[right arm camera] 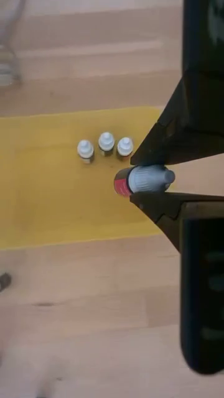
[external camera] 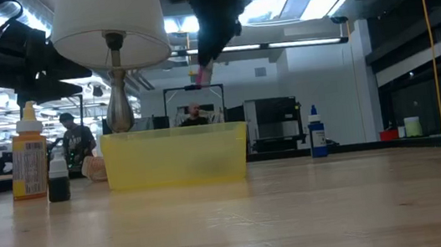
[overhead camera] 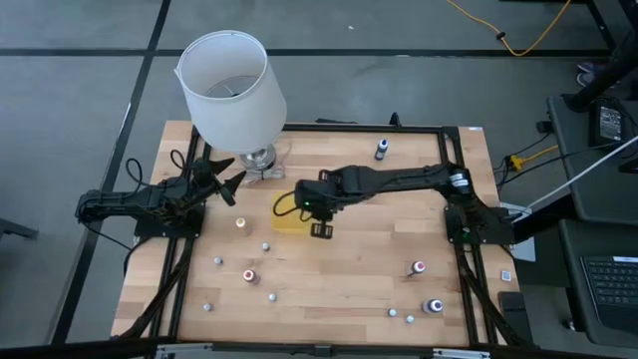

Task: Pick & Place food coloring
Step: Put the red food coloring bottle into the yellow bin

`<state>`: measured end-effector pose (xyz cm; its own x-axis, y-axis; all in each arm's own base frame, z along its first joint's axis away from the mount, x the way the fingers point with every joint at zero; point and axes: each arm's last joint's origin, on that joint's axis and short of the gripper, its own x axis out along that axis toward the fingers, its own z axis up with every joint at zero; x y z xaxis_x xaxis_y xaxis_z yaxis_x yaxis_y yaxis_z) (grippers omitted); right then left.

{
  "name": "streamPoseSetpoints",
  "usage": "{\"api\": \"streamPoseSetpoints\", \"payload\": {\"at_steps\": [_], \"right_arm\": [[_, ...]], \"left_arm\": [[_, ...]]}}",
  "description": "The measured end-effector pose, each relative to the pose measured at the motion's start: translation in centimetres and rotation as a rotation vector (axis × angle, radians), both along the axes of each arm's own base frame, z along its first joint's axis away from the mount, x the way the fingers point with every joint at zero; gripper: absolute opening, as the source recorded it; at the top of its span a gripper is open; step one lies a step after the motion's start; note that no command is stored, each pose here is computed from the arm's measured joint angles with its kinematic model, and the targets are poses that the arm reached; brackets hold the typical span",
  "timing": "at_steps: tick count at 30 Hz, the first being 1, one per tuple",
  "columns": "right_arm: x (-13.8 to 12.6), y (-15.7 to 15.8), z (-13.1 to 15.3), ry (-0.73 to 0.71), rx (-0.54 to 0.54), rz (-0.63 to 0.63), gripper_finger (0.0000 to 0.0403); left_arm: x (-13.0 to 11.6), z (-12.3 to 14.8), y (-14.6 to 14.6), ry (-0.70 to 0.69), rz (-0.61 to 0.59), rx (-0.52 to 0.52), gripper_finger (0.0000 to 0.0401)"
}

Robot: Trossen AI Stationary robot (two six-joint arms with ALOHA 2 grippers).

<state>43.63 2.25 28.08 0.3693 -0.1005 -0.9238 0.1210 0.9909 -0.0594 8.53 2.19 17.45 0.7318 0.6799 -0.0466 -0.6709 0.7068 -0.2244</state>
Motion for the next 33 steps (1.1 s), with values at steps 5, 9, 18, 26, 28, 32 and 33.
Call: {"api": "streamPoseSetpoints", "payload": {"at_steps": [5,9,18,26,28,32,33], "right_arm": [[1.4,-1.1,-2.4,0.048,0.026,-0.018,0.0065],[2.2,-2.0,-4.1,0.067,0.036,-0.024,0.0067],[3.2,-3.2,-6.7,0.102,0.045,-0.013,0.0067],[3.8,-3.2,-8.3,0.116,0.051,0.027,0.0068],[4.0,-3.2,-8.3,0.102,0.045,0.045,0.0068],[4.3,-3.4,-8.3,0.081,0.034,0.070,0.0065],[4.3,-3.5,-8.3,0.074,0.033,0.069,0.0065]], "left_arm": [[0.0,0.0,0.0,0.000,0.000,0.000,0.0311],[0.0,0.0,0.0,0.000,0.000,0.000,0.0313],[0.0,0.0,0.0,0.000,0.000,0.000,0.0313],[0.0,0.0,0.0,0.000,0.000,0.000,0.0311],[0.0,0.0,0.0,0.000,0.000,0.000,0.0311],[0.0,0.0,0.0,0.000,0.000,0.000,0.0312],[0.0,0.0,0.0,0.000,0.000,0.000,0.0312]]}}
